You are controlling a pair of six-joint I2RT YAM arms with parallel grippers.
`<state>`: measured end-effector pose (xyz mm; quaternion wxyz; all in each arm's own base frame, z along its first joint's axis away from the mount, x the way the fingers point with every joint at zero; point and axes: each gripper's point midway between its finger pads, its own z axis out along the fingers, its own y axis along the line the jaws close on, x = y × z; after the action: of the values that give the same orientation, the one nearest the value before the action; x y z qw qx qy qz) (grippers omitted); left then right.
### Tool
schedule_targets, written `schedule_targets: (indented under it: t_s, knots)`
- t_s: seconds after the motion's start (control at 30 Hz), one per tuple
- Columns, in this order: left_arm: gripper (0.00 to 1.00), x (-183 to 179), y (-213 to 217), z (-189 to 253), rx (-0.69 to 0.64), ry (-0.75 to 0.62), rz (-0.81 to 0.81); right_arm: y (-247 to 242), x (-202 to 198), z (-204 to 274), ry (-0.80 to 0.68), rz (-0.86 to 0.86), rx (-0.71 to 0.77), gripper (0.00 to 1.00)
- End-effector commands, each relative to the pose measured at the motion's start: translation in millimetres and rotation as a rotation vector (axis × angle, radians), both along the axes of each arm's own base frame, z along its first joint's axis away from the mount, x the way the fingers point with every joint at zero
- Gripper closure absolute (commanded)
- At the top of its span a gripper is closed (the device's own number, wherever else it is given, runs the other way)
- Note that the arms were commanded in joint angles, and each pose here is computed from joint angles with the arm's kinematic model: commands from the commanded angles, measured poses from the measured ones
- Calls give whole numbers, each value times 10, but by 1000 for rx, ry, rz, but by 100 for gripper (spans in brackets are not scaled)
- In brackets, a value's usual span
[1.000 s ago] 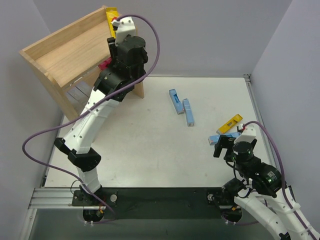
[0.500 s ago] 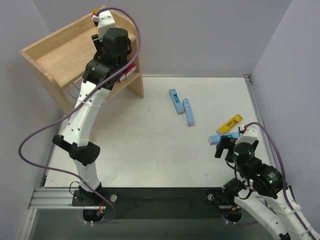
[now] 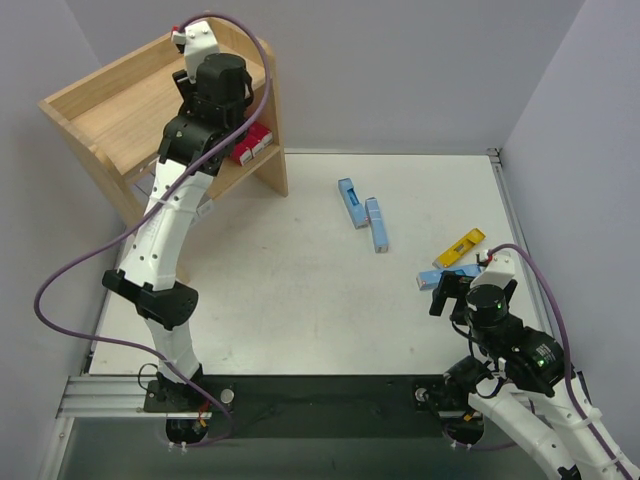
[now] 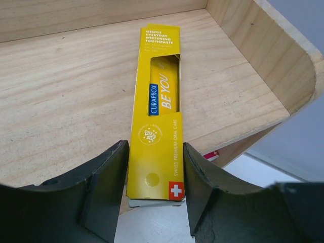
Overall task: Place and organize the toothpastes onto the shelf
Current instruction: Place the toothpaste on the shelf, then adjust the toothpaste on the shelf.
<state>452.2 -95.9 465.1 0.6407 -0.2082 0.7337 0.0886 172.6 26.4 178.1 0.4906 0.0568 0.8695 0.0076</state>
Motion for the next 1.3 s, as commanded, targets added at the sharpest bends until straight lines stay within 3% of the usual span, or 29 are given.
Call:
schedule_targets:
  t_s: [0.0, 0.2, 0.4, 0.57, 0.77, 1.0, 1.17, 1.27]
  knots:
    - [42, 52, -20, 97, -50, -48, -15, -55, 8, 66, -12, -32, -4, 9]
    - [25, 11, -55, 214, -61, -79, -61, -51, 9, 69, -11, -31, -4, 9]
    - [19, -129, -171, 399, -59, -132, -222, -45, 6, 72, -13, -26, -3, 9]
    - [17, -157, -209, 384, -66, -161, -379, -47, 1, 62, -14, -28, 2, 9]
    - [14, -226, 52, 367, 13, -171, -376, -35, 5, 47, -7, -24, -1, 9]
    - [14, -204, 226, 377, 21, -241, -529, -20, 13, 38, -2, -18, -2, 9]
    - [12, -271, -45, 298, 43, -271, -710, -7, 15, 31, 3, -13, -1, 9]
    - [11, -279, -98, 295, 29, -297, -738, -6, 17, 19, 8, -12, -6, 9]
